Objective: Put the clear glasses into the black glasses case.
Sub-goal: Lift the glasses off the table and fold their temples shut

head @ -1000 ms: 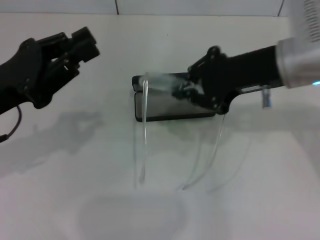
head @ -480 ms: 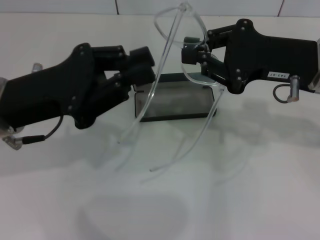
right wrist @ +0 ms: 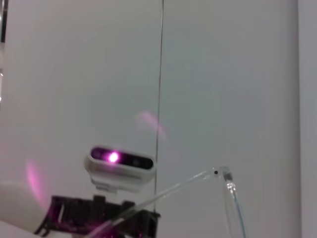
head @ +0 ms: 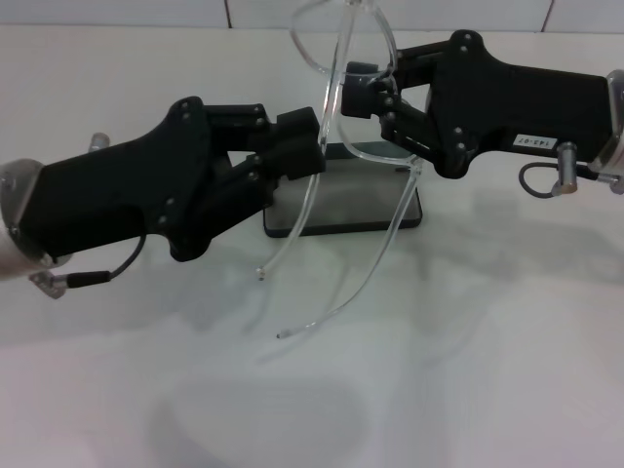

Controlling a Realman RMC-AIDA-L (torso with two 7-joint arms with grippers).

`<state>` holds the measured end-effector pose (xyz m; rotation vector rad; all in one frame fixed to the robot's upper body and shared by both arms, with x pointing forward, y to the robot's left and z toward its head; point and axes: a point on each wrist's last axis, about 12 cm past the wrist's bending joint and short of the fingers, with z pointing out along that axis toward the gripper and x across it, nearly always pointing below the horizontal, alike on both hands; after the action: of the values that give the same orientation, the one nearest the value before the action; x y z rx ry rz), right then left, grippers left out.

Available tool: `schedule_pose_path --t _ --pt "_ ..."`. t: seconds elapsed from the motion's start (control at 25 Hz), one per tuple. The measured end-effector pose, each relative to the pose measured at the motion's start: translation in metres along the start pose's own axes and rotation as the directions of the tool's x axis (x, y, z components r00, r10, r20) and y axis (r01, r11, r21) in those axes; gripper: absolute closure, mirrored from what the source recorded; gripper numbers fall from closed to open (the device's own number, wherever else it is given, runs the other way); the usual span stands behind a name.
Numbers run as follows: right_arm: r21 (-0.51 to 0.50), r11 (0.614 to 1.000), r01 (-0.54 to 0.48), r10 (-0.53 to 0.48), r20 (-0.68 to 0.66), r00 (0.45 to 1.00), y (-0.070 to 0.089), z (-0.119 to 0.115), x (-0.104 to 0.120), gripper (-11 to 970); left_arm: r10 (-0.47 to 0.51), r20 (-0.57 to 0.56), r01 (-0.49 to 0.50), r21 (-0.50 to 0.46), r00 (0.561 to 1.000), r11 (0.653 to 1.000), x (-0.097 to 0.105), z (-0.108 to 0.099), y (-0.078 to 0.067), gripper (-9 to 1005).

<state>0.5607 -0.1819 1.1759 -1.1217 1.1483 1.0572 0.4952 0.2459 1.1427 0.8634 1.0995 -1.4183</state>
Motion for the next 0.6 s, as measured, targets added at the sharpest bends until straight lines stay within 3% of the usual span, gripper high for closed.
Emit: schedule_pose_path --t 0.6 --pt "-0.067 0.997 -0.05 0.054 0.057 0.997 0.004 0.011 0.007 836 -0.01 -0.009 0.009 -0.065 1.0 0.998 0.015 0.001 0.007 839"
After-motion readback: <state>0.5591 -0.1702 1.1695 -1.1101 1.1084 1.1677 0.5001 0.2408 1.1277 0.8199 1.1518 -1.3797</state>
